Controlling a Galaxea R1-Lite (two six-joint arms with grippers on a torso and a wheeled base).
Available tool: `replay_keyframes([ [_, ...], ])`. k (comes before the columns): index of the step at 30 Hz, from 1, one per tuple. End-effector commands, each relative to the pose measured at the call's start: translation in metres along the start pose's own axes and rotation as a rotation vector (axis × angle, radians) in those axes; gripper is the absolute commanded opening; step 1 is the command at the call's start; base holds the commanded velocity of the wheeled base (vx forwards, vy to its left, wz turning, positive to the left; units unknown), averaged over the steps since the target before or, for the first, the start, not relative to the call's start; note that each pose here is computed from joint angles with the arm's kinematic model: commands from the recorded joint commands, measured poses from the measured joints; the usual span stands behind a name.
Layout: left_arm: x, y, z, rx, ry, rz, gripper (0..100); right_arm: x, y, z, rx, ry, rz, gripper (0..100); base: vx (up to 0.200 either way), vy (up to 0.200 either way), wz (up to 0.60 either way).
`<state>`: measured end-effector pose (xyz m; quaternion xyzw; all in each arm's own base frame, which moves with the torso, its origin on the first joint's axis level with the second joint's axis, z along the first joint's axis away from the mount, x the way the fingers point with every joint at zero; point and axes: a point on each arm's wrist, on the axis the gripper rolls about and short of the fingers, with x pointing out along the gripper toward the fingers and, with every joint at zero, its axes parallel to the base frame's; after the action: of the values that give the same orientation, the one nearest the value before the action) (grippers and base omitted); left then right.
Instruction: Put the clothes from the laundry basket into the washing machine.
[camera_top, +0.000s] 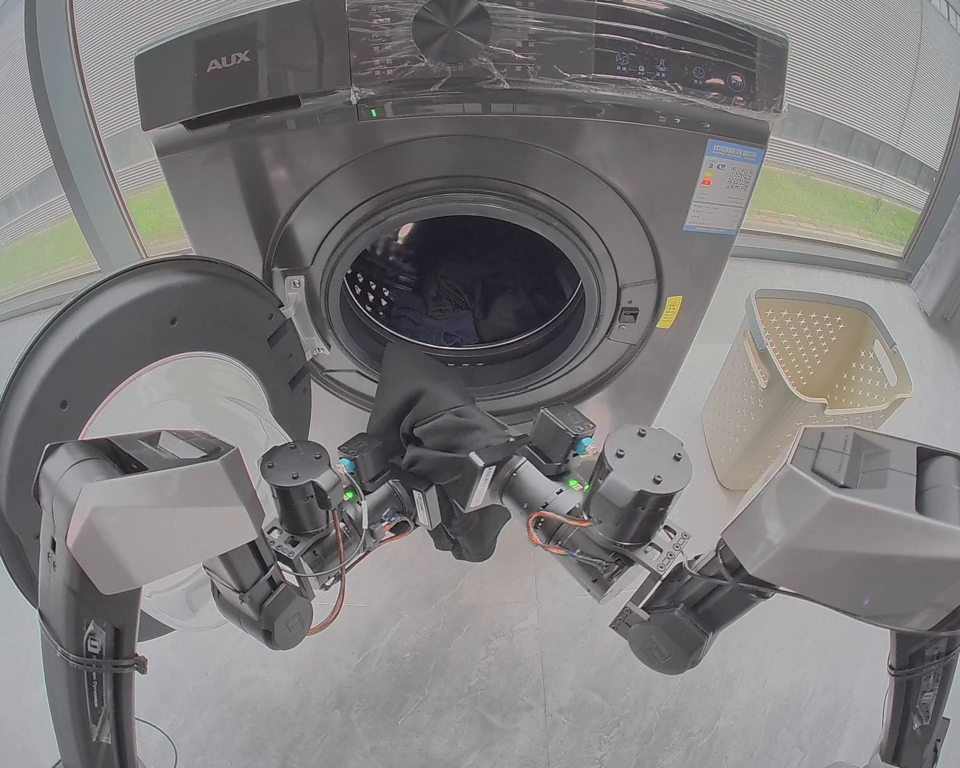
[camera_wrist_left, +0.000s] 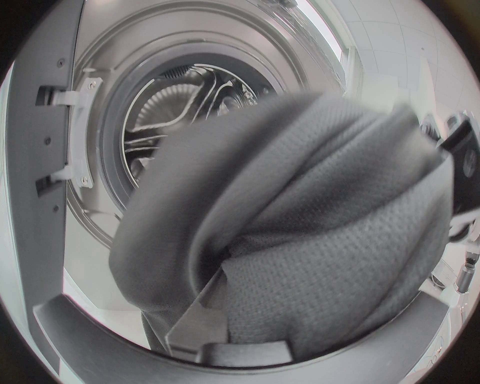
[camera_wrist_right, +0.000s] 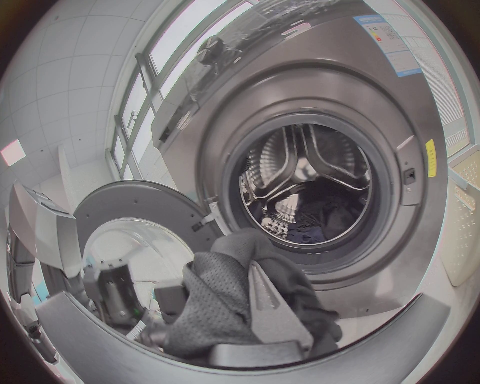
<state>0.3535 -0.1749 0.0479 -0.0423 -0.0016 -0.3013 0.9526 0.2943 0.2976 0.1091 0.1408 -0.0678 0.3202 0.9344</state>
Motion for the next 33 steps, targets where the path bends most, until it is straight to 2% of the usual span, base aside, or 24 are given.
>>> replay_keyframes([
  [1,-0.004,0.007,0.025,0.006,-0.073,0.021,0,-0.007,-0.023,0.003,-0.009,0.025,-0.063,0,0.0,0.0,0.0],
  [4,-0.008,0.006,0.035,0.009,-0.093,0.02,0,-0.009,-0.035,-0.001,-0.019,0.045,-0.093,0,0.0,0.0,0.0],
  [9,-0.013,0.001,0.052,0.006,-0.13,0.012,0,-0.012,-0.041,-0.009,-0.024,0.075,-0.108,0,0.0,0.0,0.0],
  [12,-0.02,-0.002,0.058,-0.002,-0.131,0.005,0,-0.009,-0.04,-0.012,-0.023,0.075,-0.104,0,0.0,0.0,0.0],
  [17,-0.032,-0.005,0.062,-0.006,-0.118,0.005,0,-0.008,-0.029,-0.002,-0.016,0.044,-0.069,0,0.0,0.0,0.0],
  [18,-0.033,-0.005,0.062,-0.006,-0.115,0.005,0,-0.008,-0.028,0.002,-0.014,0.037,-0.063,100,0.0,0.0,0.0],
  [19,-0.033,-0.005,0.062,-0.006,-0.115,0.005,0,-0.008,-0.028,0.002,-0.014,0.037,-0.063,100,0.0,0.0,0.0],
  [22,-0.057,-0.011,0.068,-0.012,-0.089,0.006,0,-0.024,-0.016,0.027,-0.012,0.022,-0.009,100,0.0,0.0,0.0],
  [25,-0.079,-0.016,0.079,-0.016,-0.087,0.001,0,-0.067,-0.002,0.036,-0.044,0.117,0.081,100,0.0,0.0,0.0],
  [27,-0.092,-0.02,0.085,-0.032,-0.091,-0.001,0,-0.098,-0.001,0.03,-0.074,0.214,0.136,100,0.0,0.0,0.0],
  [28,-0.099,-0.021,0.088,-0.052,-0.093,-0.002,0,-0.114,-0.002,0.024,-0.086,0.267,0.161,100,0.0,0.0,0.0],
  [30,-0.102,-0.024,0.09,-0.067,-0.095,-0.011,0,-0.131,-0.005,0.016,-0.093,0.336,0.171,100,0.0,0.0,0.0],
  [33,-0.104,-0.028,0.09,-0.075,-0.09,-0.015,0,-0.143,-0.008,0.013,-0.086,0.367,0.166,100,0.0,0.0,0.0],
])
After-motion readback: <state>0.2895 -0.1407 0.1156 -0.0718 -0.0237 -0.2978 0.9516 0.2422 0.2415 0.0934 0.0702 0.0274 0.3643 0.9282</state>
